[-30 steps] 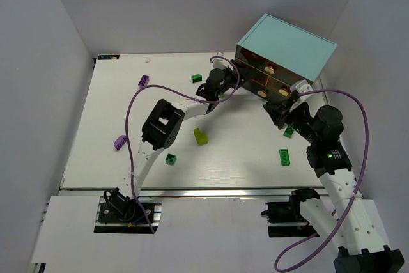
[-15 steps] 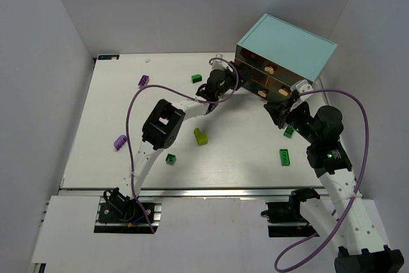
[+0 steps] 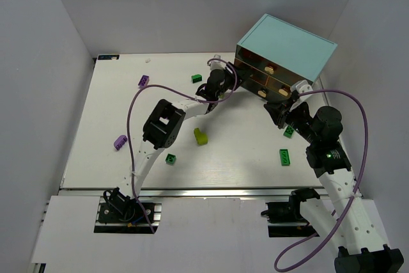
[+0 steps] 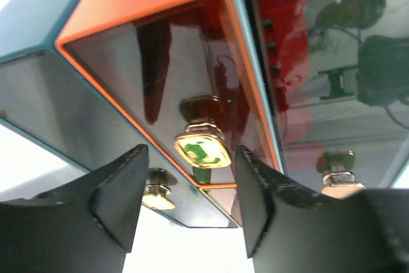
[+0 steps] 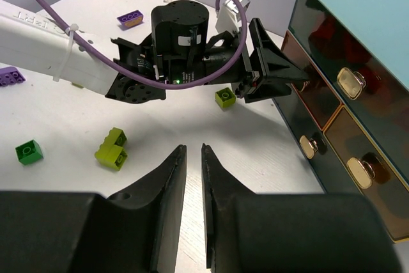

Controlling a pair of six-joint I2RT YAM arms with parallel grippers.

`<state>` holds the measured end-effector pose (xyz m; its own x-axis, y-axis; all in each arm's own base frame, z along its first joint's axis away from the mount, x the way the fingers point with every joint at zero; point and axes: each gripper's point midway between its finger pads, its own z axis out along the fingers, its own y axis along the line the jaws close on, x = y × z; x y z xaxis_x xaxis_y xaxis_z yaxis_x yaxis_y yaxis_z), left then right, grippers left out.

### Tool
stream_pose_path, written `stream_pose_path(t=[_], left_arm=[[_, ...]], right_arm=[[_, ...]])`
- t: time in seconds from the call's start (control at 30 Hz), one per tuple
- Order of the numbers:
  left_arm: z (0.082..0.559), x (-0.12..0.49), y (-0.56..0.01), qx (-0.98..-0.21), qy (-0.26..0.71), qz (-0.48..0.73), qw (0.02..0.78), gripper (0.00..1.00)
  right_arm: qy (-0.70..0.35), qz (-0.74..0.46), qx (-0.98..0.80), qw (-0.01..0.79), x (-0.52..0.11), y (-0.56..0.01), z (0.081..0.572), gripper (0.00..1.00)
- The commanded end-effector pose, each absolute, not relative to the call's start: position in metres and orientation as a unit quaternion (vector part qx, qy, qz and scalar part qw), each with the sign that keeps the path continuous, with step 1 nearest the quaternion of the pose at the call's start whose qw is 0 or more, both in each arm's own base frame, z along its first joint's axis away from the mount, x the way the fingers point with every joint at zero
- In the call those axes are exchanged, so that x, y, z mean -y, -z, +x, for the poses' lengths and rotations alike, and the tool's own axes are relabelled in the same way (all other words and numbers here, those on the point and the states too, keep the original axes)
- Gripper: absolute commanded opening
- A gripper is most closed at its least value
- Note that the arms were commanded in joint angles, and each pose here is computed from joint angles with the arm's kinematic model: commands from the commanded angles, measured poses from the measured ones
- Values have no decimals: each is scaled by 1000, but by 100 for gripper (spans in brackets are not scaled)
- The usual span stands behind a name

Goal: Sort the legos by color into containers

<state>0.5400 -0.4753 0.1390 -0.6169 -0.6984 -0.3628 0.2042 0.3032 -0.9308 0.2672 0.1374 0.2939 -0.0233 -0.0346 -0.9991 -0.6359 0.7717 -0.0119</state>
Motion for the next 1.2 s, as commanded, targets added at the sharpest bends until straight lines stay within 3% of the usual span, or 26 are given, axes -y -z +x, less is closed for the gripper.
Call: stream_pose_path(t=[0.0,0.23,0.47,0.7,0.87,0.9,0.93,1.03,1.1,1.17], left_arm=[[552,468,-166,-680,567,-184,427,64],[560,467,-165,-672,565,-196,437,49],[537,452,-154,-683,557,-190,433,34],[503,426,-181,-674,559,-170,452,33],[488,414,-180,-687,551,-156,448,43],[486,413,-180,-687,552,-154,447,48],[485,412,-180,-689,551,-152,446,63],[483,411,-185,-685,560,-141,444,73],[479,408,-192,-680,570,-131,441,78],[474,399,-196,-690,562,-128,437,80]], right_arm=[[-221,-245,-662,673,-135,-305,271,21],[-217,-244,-662,675,-134,-305,271,21],[-212,-244,-662,676,-133,-303,273,21],[-206,-242,-666,675,-131,-298,277,21],[-200,-247,-668,674,-128,-293,280,24],[-199,-249,-667,673,-129,-292,280,32],[-202,-257,-668,669,-130,-289,280,38],[-209,-280,-671,654,-135,-281,280,67],[-208,-300,-674,643,-136,-274,279,75],[-215,-320,-675,629,-140,-269,280,75]])
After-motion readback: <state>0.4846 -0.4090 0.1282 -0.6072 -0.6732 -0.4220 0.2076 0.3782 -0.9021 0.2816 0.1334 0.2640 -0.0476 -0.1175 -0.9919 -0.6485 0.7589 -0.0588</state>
